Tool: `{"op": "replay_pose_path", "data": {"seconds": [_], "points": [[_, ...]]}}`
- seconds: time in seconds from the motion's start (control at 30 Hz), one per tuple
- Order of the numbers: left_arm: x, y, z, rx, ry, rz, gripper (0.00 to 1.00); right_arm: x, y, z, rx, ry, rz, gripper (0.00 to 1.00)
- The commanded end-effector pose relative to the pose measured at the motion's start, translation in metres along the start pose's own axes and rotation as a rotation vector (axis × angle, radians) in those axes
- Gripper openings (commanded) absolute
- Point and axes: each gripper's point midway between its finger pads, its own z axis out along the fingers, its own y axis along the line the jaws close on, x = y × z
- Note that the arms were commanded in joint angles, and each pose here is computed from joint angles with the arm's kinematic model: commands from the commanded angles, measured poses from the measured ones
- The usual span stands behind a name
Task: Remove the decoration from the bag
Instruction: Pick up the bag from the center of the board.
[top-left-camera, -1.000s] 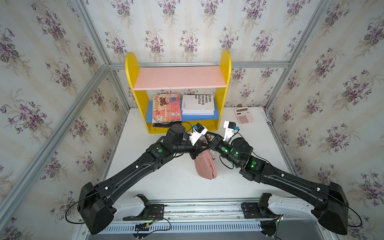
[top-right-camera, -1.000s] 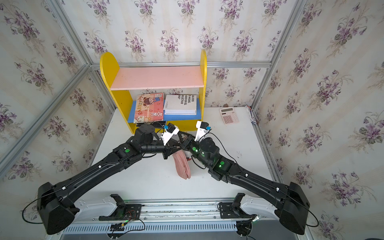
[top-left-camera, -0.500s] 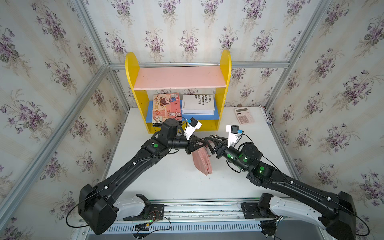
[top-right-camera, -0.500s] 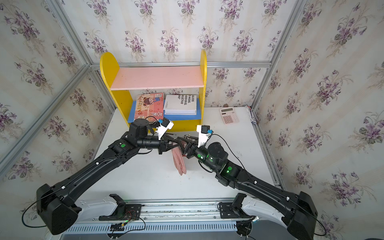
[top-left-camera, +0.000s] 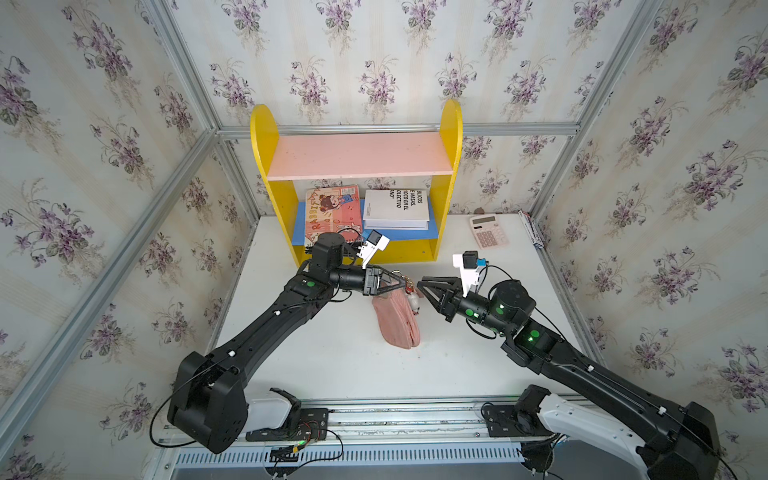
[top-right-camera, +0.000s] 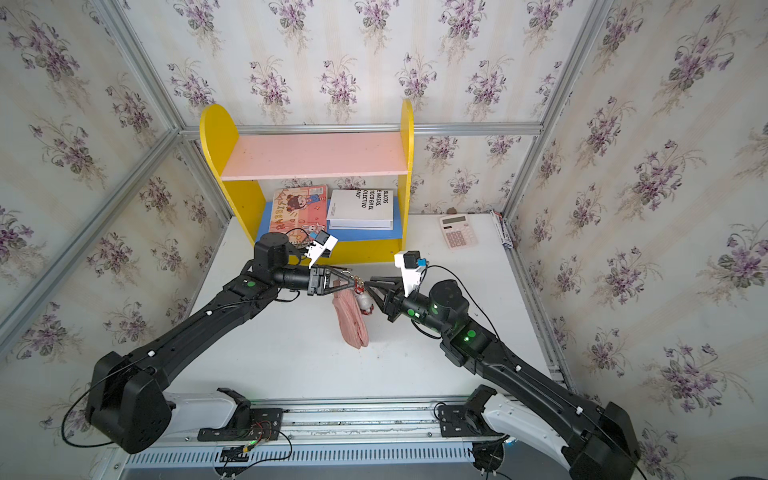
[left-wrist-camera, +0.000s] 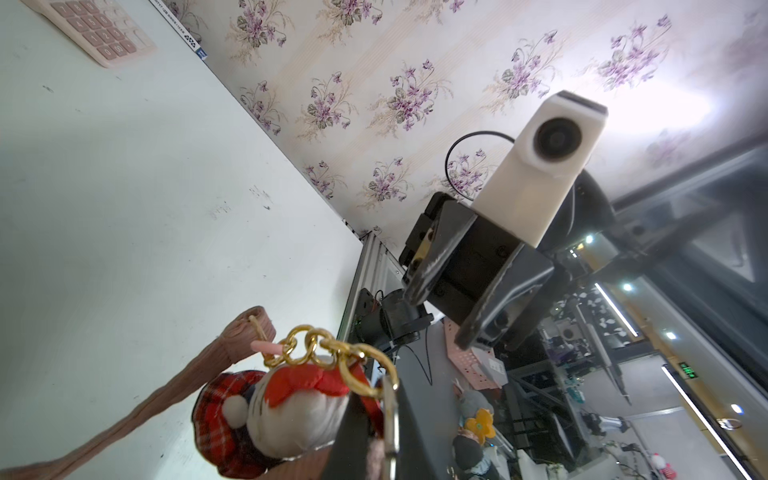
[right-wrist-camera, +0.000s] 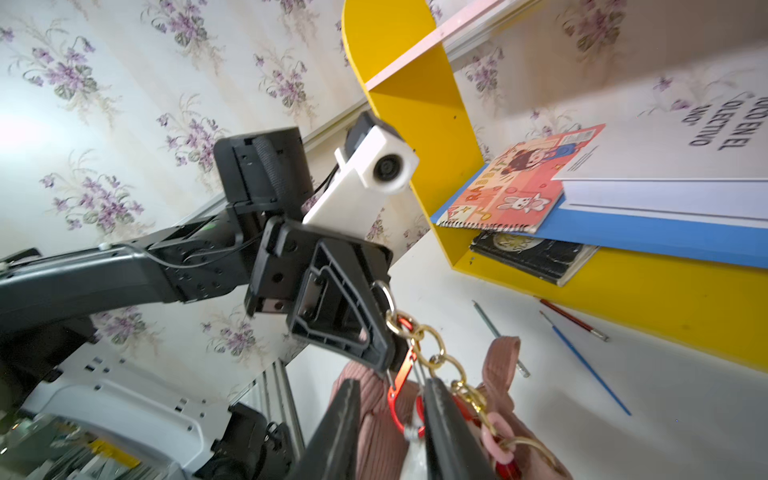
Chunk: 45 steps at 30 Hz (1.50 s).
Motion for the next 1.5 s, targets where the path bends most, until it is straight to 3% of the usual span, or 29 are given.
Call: {"op": "replay_pose_path", "data": {"seconds": [0.0, 0.27, 0.43, 0.53, 0.67, 0.77, 1.0, 1.2, 1.47], "points": [[-0.009, -0.022, -0.009, 0.108, 0.004, -0.003, 0.00, 0.007, 0.007, 0.001, -0.051, 0.031, -0.017, 0.29], [0.004, -0.019, -0.011, 0.156, 0.075, -0.125, 0.00, 0.035, -0.010, 0.013, -0.021, 0.128, 0.019, 0.29], [0.015, -0.021, -0.014, 0.160, 0.093, -0.131, 0.00, 0.040, -0.025, 0.013, 0.036, 0.114, 0.028, 0.31], [0.018, -0.022, -0.015, 0.158, 0.097, -0.127, 0.00, 0.040, -0.017, 0.015, -0.024, 0.128, 0.019, 0.31], [0.016, -0.015, -0.013, 0.139, 0.084, -0.126, 0.00, 0.036, -0.001, 0.009, -0.101, 0.110, 0.015, 0.41], [0.012, -0.011, -0.012, 0.121, 0.067, -0.123, 0.00, 0.026, -0.001, -0.002, -0.078, 0.044, -0.025, 0.44], [0.007, -0.008, -0.010, 0.099, 0.047, -0.146, 0.00, 0.025, -0.004, 0.002, 0.043, 0.033, -0.173, 0.55], [0.008, -0.008, -0.009, 0.085, 0.042, -0.156, 0.00, 0.020, 0.006, 0.009, 0.065, 0.025, -0.316, 0.51], [0.008, -0.013, -0.006, 0.086, 0.044, -0.147, 0.00, 0.026, 0.014, 0.024, 0.033, 0.053, -0.342, 0.46]]}}
